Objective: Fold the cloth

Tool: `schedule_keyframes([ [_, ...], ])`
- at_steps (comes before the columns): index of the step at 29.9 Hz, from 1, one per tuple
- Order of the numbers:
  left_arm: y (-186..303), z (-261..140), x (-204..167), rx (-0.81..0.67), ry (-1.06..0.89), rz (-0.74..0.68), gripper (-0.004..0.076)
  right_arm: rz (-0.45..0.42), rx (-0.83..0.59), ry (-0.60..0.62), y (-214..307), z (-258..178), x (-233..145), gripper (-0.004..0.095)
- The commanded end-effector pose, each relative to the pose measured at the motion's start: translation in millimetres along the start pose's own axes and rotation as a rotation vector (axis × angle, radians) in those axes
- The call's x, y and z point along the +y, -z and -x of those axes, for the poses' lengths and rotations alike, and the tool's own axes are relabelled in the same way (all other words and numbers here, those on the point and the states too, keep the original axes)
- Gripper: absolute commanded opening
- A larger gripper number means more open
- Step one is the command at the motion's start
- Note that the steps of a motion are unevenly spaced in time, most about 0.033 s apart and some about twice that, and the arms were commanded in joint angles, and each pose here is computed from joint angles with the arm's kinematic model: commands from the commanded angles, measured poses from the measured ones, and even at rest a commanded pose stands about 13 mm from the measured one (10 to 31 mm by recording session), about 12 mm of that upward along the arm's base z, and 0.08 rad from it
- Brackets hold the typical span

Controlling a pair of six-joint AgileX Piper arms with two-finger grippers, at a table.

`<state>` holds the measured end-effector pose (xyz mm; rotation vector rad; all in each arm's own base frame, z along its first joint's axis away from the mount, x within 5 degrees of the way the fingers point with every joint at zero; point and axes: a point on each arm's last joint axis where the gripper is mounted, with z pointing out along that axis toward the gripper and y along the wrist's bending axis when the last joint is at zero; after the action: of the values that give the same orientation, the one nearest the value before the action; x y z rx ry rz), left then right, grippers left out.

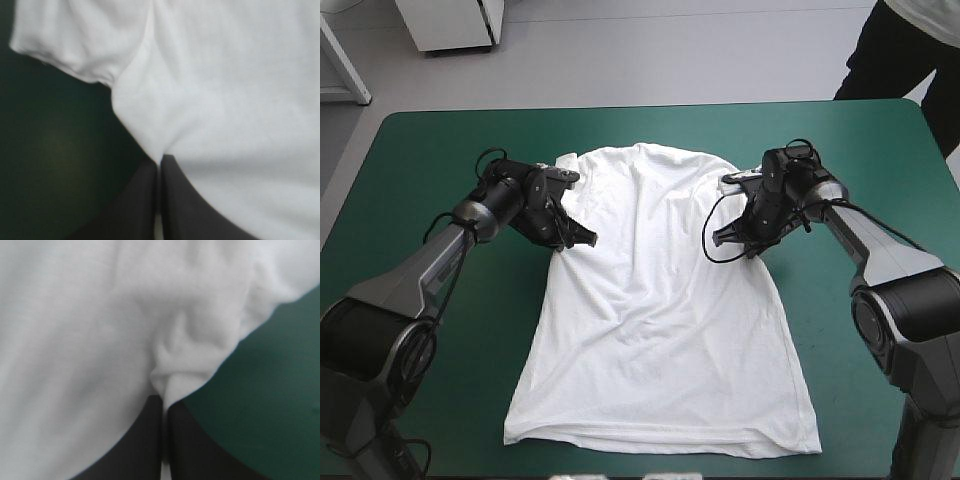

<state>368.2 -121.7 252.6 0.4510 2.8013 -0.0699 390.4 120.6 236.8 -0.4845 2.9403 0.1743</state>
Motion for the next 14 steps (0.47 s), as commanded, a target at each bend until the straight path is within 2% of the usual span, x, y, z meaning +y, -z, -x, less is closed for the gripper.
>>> schedule_keyframes([
  [1, 73.5, 6.1, -0.4, -0.195, 0.000, 0.014, -0.0010, 0.004, -0.168, -0.014, 78.5, -0.8, 2.4, -0.0013],
  [7, 146.7, -5.2, 0.3, -0.362, 0.000, 0.020, -0.0010, -0.010, -0.317, -0.006, 146.5, -21.3, 9.5, -0.0013],
  [14, 232.8, -36.1, 0.2, -0.590, 0.004, 0.015, -0.0010, -0.031, -0.472, -0.004, 204.1, -50.2, 15.3, -0.0013],
])
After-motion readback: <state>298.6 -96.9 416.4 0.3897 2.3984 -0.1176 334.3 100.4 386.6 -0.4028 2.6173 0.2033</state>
